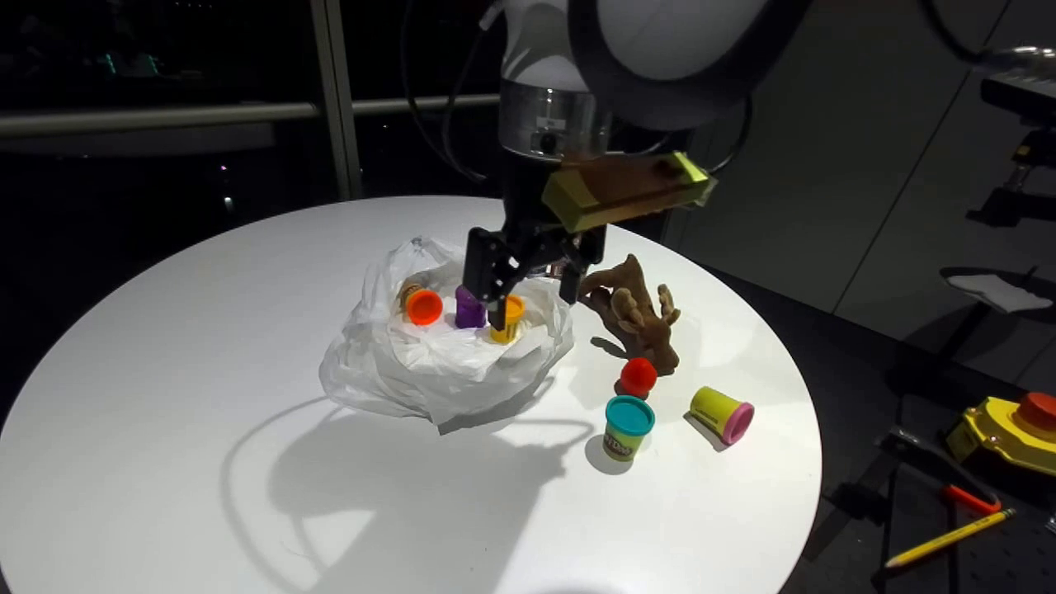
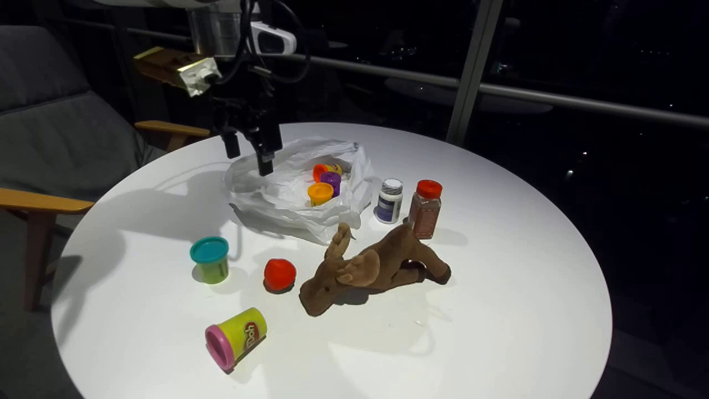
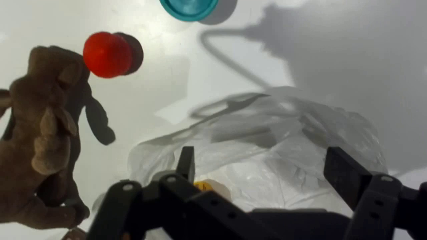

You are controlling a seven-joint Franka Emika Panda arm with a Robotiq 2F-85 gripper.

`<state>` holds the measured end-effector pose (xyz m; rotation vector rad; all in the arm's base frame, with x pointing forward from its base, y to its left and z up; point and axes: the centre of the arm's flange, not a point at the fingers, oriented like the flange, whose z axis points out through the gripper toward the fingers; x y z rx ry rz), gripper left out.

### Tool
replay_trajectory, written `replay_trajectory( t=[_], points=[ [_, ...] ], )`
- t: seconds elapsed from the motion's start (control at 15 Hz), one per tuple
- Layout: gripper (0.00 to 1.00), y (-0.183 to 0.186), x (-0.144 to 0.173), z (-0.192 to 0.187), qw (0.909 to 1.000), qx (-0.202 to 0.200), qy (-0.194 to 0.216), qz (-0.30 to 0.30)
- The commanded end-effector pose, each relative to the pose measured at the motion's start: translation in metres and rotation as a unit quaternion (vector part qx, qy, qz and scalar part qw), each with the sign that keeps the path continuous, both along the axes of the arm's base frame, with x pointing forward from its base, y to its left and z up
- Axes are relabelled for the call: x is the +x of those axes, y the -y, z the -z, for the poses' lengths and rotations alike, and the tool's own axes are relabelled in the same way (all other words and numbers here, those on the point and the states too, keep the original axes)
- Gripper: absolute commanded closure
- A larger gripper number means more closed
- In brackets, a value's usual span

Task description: Put the objects on the table in the plastic bag

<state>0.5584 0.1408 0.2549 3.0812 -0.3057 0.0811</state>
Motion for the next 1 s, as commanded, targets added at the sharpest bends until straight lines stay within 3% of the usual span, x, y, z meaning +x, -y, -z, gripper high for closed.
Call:
replay_trajectory(
  t=[0.0,0.33,0.93],
  points=[
    [0.00,0.024,-0.062,0.010,0.9985,0.016,0.001,0.052],
    [0.00,0.029,-0.088,0.042,0.9975,0.003,-0.029,0.064],
    [0.00,0.021,-0.084,0.067,0.9980,-0.007,-0.045,0.045]
  ],
)
